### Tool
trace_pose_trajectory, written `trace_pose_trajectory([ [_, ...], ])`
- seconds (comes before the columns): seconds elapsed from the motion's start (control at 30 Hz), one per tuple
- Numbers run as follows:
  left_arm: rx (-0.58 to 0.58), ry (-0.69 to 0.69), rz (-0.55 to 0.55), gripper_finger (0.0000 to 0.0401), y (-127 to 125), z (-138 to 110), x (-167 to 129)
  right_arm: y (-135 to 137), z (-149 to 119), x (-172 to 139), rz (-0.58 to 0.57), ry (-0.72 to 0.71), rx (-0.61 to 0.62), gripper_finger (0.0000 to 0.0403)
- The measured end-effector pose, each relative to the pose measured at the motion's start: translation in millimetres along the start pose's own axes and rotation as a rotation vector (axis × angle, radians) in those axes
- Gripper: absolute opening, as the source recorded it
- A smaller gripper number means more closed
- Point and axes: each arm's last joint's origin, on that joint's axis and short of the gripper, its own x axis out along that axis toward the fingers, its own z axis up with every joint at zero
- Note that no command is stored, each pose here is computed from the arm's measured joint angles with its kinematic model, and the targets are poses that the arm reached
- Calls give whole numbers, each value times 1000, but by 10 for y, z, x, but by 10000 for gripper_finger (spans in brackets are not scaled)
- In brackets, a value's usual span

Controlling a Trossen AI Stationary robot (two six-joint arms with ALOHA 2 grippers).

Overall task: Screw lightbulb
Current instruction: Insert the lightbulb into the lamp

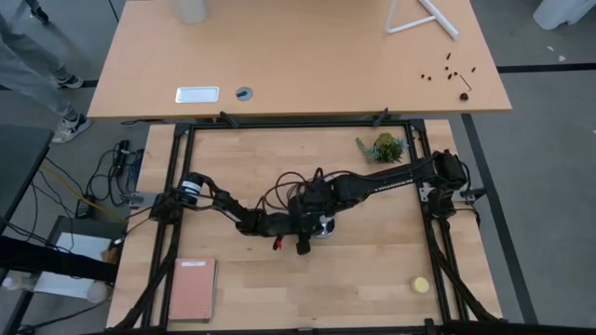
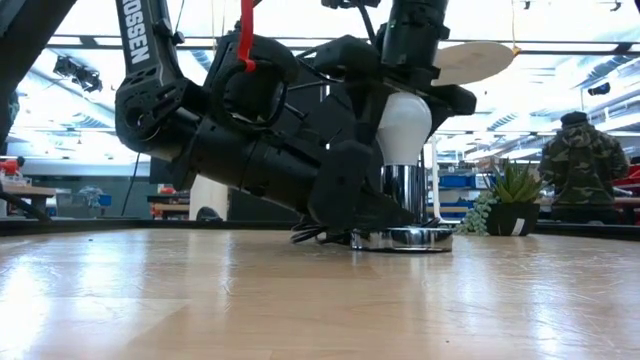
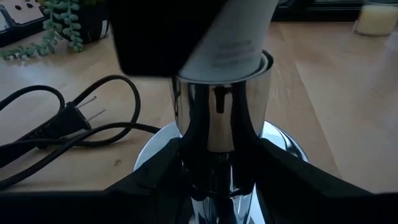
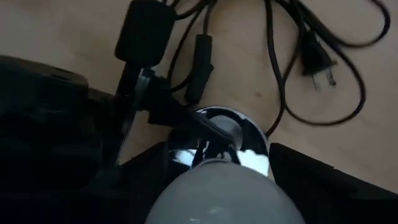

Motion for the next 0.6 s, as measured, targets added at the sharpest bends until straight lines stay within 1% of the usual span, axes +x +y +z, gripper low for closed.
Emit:
trace_pose_trajectory([
  [0.13,4,6,1,195,-1,-2,0,-7,61,-99,47,-44,-67,287],
  [0.27,12,9,-3,195,-5,-6,-1,-64,126,-287,92,-89,-136,294],
  [0.4,12,9,-4,195,-6,-6,-1,-164,113,-543,129,-100,-224,299],
  [0.47,15,9,-4,195,-6,-6,-1,-226,72,-694,142,-106,-291,300],
  [0.6,17,10,-4,195,-6,-7,-1,-319,-100,-925,110,-132,-460,298],
])
